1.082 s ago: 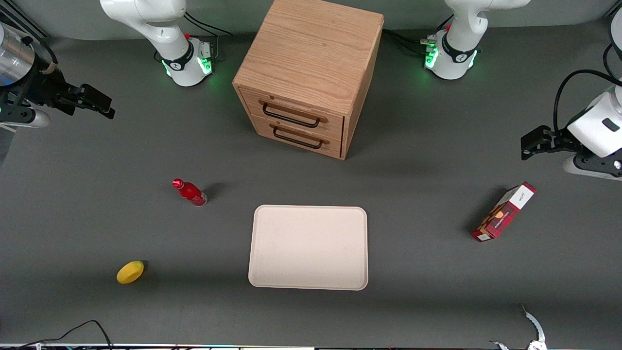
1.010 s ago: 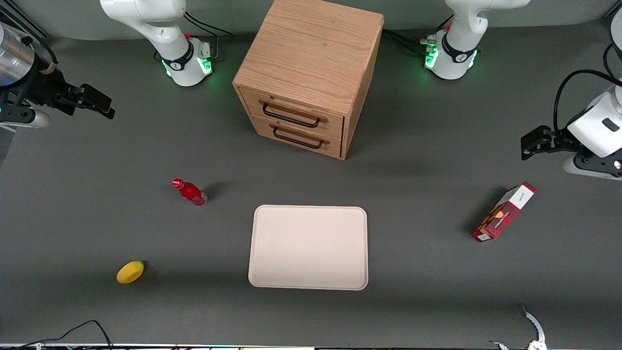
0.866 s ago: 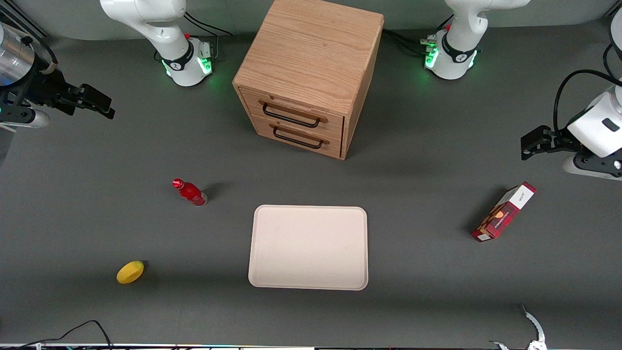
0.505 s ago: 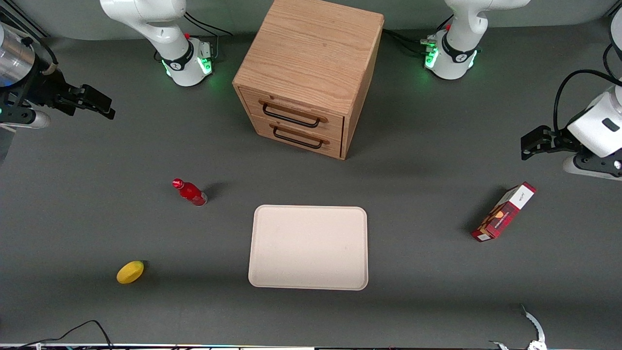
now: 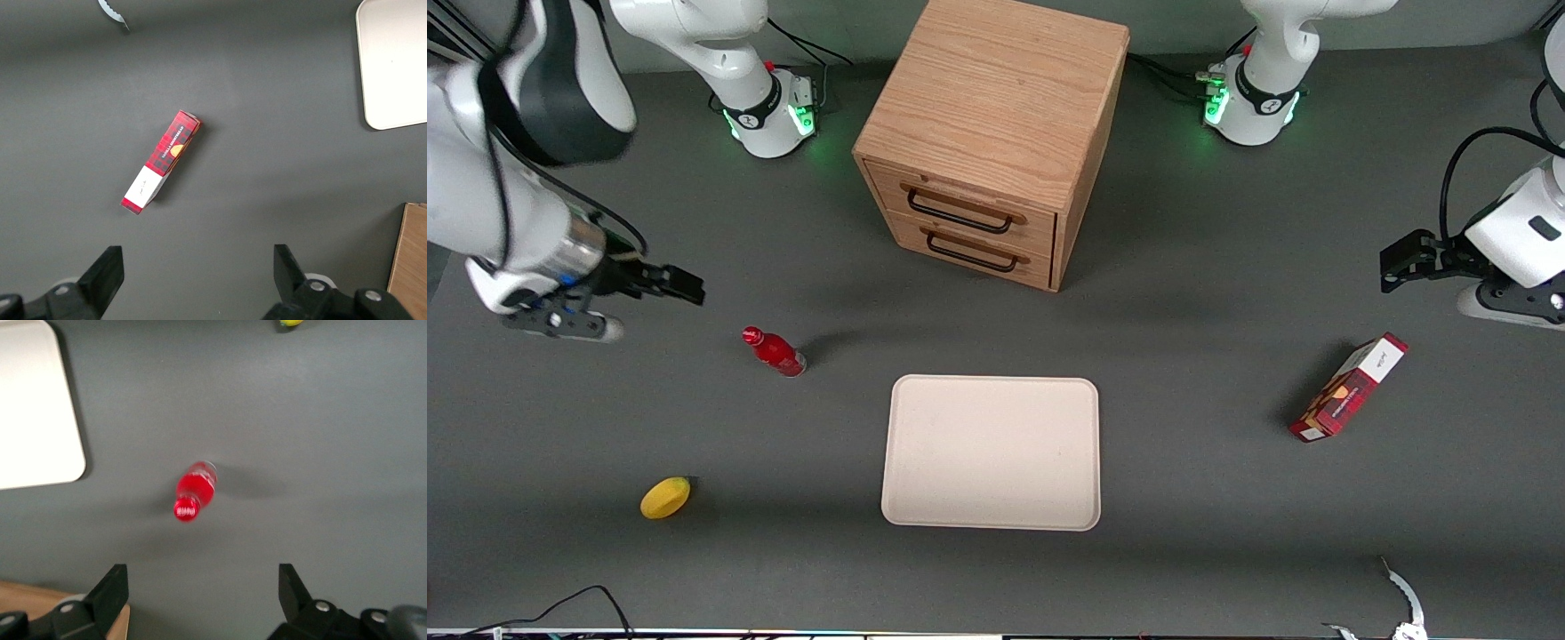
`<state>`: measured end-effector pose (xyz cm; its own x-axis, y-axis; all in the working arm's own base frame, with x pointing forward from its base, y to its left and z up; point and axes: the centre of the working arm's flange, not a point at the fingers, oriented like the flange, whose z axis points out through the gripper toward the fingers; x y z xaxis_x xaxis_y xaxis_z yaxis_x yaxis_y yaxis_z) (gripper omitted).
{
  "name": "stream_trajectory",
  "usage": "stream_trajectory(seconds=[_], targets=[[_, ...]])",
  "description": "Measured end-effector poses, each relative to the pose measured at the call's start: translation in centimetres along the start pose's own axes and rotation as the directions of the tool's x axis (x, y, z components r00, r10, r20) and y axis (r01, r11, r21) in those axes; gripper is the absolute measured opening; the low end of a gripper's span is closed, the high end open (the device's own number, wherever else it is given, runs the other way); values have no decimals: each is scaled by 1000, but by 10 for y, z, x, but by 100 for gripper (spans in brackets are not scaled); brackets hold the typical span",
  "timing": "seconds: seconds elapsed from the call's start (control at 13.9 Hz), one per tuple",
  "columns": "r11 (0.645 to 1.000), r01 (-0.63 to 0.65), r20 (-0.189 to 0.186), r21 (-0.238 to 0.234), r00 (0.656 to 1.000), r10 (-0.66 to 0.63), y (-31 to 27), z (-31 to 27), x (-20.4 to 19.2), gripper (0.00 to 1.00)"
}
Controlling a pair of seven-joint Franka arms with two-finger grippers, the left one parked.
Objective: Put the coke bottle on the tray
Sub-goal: 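Move the right gripper down to the red Coke bottle and close on it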
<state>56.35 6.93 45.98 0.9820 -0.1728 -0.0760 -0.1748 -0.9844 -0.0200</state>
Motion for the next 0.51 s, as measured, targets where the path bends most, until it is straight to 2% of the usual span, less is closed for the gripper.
stream_trajectory(seconds=[0.36, 0.51], targets=[[999, -30, -52, 29, 998, 31, -15, 78, 10, 100], [999, -41, -61, 35, 997, 43, -14, 103, 9, 100]])
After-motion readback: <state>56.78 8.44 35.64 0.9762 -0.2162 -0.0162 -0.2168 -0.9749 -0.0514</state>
